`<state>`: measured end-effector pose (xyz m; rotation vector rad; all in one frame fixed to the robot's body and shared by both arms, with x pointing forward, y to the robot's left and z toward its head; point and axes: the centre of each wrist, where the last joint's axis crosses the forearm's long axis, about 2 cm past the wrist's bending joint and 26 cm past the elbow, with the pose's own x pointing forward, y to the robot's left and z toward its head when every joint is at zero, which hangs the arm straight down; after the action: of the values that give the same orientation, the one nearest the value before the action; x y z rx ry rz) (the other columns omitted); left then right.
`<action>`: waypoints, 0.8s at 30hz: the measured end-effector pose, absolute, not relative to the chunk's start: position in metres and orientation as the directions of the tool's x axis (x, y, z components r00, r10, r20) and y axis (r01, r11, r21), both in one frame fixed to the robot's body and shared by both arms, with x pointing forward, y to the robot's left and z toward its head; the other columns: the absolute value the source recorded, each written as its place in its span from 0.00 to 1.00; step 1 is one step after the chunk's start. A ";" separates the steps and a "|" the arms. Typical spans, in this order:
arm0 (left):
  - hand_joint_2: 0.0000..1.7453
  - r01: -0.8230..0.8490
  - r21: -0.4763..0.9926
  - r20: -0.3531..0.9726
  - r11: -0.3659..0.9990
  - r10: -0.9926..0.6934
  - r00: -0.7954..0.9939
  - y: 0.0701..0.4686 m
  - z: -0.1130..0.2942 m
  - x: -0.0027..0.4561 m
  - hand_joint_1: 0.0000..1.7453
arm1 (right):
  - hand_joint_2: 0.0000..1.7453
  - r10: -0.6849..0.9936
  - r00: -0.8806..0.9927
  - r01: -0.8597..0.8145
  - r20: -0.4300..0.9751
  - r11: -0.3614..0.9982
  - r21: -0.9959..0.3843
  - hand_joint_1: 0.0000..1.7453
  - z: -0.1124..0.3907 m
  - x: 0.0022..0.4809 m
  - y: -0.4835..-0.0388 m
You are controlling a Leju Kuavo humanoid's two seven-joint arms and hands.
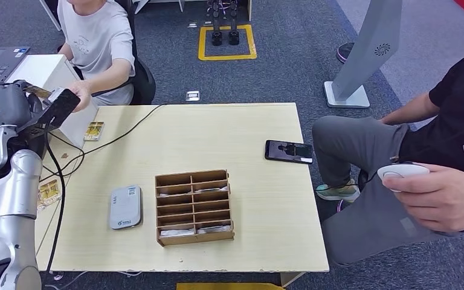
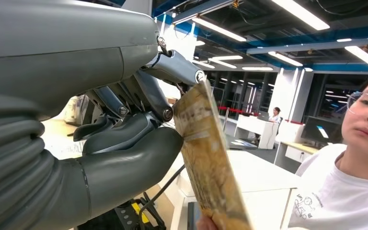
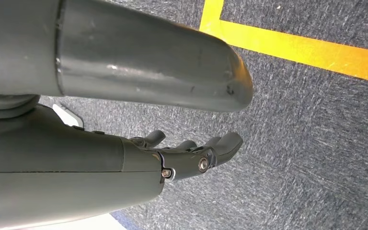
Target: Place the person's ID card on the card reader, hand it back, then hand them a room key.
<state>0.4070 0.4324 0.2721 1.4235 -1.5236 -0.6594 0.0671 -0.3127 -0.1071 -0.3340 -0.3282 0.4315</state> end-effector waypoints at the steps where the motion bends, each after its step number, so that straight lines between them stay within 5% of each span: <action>1: 1.00 -0.469 0.863 0.260 0.189 -0.961 0.091 0.432 0.272 0.407 1.00 | 0.00 0.456 0.858 -0.350 0.236 0.856 -0.380 0.00 -0.107 0.067 -0.313; 15: 1.00 -0.443 0.879 0.256 0.178 -0.959 0.123 0.430 0.267 0.412 1.00 | 0.00 0.465 0.854 -0.359 0.234 0.852 -0.381 0.00 -0.107 0.066 -0.313; 19: 1.00 -0.441 0.879 0.256 0.179 -0.959 0.121 0.429 0.265 0.412 0.00 | 0.00 0.465 0.854 -0.360 0.234 0.852 -0.381 0.00 -0.107 0.066 -0.313; 24: 1.00 -0.451 0.874 0.249 0.181 -0.964 0.097 0.427 0.264 0.412 0.00 | 0.00 0.468 0.853 -0.361 0.233 0.850 -0.383 0.00 -0.107 0.066 -0.313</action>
<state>0.4124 0.4274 0.2645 1.4187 -1.5056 -0.6793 0.0664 -0.3127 -0.1072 -0.3357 -0.3274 0.4449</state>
